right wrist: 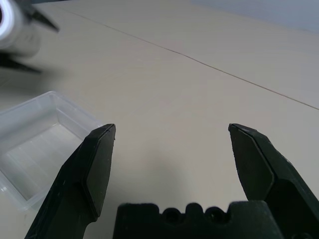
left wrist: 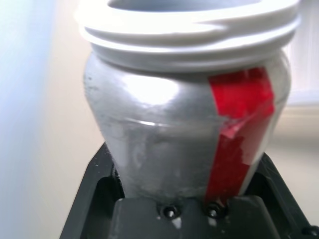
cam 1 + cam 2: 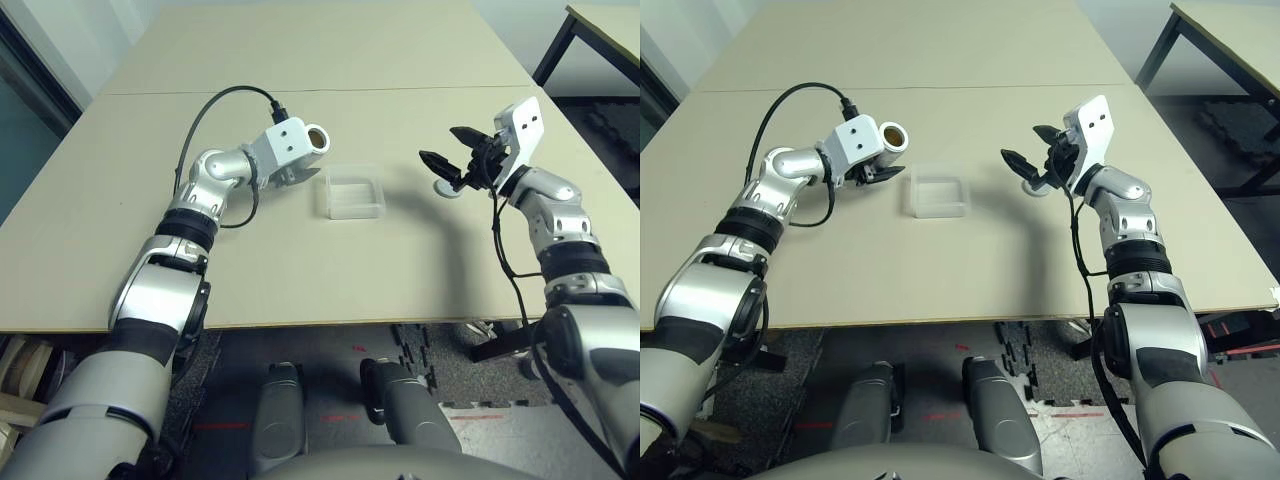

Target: Pour the medicine from the bottle into the box.

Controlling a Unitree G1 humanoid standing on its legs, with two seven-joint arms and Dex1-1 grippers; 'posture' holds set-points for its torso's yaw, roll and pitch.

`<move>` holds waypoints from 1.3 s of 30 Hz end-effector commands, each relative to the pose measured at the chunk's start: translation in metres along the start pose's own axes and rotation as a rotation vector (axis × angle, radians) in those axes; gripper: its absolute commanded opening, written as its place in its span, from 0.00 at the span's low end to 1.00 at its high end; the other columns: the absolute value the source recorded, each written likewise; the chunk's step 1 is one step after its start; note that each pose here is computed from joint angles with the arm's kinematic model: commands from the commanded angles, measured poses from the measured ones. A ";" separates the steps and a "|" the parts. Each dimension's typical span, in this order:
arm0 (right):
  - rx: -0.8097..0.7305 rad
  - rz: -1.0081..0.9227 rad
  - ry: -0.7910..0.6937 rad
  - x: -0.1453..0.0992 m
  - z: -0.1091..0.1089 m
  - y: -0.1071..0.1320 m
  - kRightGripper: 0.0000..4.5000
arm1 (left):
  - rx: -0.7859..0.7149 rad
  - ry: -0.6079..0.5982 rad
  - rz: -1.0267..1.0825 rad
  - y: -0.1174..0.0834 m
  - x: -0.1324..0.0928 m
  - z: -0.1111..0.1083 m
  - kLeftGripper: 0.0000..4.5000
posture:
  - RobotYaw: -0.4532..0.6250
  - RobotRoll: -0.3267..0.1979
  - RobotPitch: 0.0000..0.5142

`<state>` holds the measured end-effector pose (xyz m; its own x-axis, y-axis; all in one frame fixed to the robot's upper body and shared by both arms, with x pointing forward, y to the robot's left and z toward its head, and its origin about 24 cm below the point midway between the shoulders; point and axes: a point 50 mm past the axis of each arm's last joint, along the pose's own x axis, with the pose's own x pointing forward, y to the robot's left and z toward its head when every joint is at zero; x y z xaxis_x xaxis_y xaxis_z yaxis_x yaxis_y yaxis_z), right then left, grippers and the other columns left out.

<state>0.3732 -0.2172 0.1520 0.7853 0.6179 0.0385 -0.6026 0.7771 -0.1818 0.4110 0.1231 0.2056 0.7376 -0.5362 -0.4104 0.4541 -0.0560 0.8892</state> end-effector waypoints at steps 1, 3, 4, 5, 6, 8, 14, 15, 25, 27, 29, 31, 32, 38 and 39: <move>0.014 -0.001 -0.010 0.000 0.002 -0.001 1.00 | 0.379 0.120 -0.058 0.011 0.006 0.010 0.63 | 0.36 0.62 0.20; 0.026 0.002 -0.021 0.002 0.003 0.000 1.00 | 0.564 0.211 -0.109 0.016 0.008 0.012 0.63 | 0.36 0.62 0.20; 0.032 0.003 -0.027 0.003 0.003 0.000 1.00 | 0.654 0.260 -0.146 0.019 0.009 0.014 0.63 | 0.35 0.62 0.20; 0.037 0.004 -0.032 0.003 0.003 0.001 1.00 | 0.698 0.282 -0.167 0.022 0.010 0.016 0.63 | 0.36 0.62 0.20; 0.041 0.003 -0.036 0.004 0.003 0.002 1.00 | 0.748 0.289 -0.185 0.025 0.012 0.023 0.63 | 0.36 0.62 0.20; 0.054 -0.002 -0.052 0.006 0.002 0.003 1.00 | 0.860 0.318 -0.222 0.029 0.017 0.036 0.63 | 0.35 0.62 0.20; 0.085 -0.014 -0.090 0.009 0.003 0.007 1.00 | 0.960 0.360 -0.225 0.035 0.024 0.053 0.63 | 0.32 0.62 0.18; 0.086 -0.016 -0.092 0.009 0.003 0.008 1.00 | 0.965 0.350 -0.218 0.035 0.026 0.056 0.63 | 0.31 0.62 0.18; 0.092 -0.040 -0.099 0.003 0.001 0.006 1.00 | 0.936 0.329 -0.230 0.031 0.028 0.059 0.63 | 0.31 0.62 0.17; 0.094 -0.036 -0.099 0.004 0.001 0.006 1.00 | 0.887 0.312 -0.220 0.032 0.027 0.060 0.63 | 0.31 0.62 0.17; 0.094 -0.031 -0.099 0.005 0.001 0.007 1.00 | 0.816 0.293 -0.224 0.031 0.026 0.058 0.63 | 0.32 0.62 0.17; 0.095 -0.020 -0.097 0.006 0.002 0.008 1.00 | 0.732 0.271 -0.236 0.028 0.024 0.053 0.63 | 0.32 0.62 0.17; 0.095 -0.015 -0.096 0.006 0.002 0.008 1.00 | 0.705 0.266 -0.241 0.028 0.023 0.051 0.63 | 0.32 0.62 0.17; 0.109 0.074 -0.081 0.008 0.002 0.015 1.00 | 0.435 0.217 -0.284 0.014 0.015 0.027 0.63 | 0.35 0.62 0.19; 0.112 0.099 -0.076 0.009 0.002 0.017 1.00 | 0.361 0.199 -0.282 0.011 0.013 0.022 0.63 | 0.35 0.62 0.20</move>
<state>0.3716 -0.2021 0.1497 0.7412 0.6625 0.1085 -0.6587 0.7489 -0.0725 0.4156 0.0922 0.2159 0.7340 -0.2536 -0.6301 0.4247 -0.5525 0.7171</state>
